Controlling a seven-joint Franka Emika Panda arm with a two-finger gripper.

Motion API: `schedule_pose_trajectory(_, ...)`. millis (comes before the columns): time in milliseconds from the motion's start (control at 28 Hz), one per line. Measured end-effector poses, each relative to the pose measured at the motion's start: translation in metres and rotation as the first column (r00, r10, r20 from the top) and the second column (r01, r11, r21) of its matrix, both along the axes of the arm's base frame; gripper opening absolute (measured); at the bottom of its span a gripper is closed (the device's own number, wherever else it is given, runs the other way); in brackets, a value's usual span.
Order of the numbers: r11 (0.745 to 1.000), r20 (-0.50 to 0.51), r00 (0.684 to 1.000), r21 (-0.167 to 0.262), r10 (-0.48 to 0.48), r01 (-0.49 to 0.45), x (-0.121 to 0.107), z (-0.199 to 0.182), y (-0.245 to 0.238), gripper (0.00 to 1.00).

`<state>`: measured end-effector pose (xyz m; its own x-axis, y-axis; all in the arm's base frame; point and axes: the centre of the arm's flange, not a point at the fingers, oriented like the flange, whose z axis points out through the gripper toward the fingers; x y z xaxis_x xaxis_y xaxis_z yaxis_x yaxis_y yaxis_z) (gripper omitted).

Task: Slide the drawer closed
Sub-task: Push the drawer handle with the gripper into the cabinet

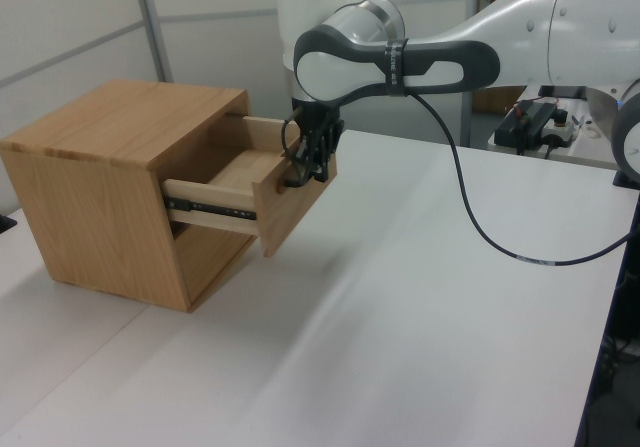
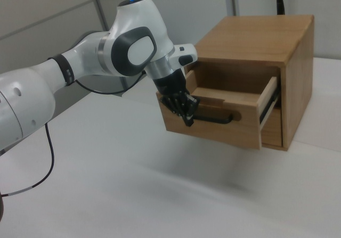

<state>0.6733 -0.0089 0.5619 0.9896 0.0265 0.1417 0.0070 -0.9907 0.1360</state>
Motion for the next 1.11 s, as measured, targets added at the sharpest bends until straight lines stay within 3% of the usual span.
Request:
schedule_pose_trajectory(286,1.0,0.145,0.989,0.006,0.027,-0.028,0.023,-0.004,0.004,0.01)
schedule_pose_trajectory(464,0.999,0.283,0.958,0.008,0.048,-0.052,0.04,-0.004,0.007,0.01)
schedule_pose_trajectory(714,0.996,0.487,0.87,0.006,0.076,-0.091,0.064,-0.004,0.013,0.01)
schedule_pose_trajectory(857,0.995,0.545,0.834,0.006,0.084,-0.104,0.072,-0.011,0.014,0.01)
schedule_pose_trajectory(1107,0.991,0.672,0.735,0.003,0.097,-0.133,0.088,-0.035,0.018,0.01)
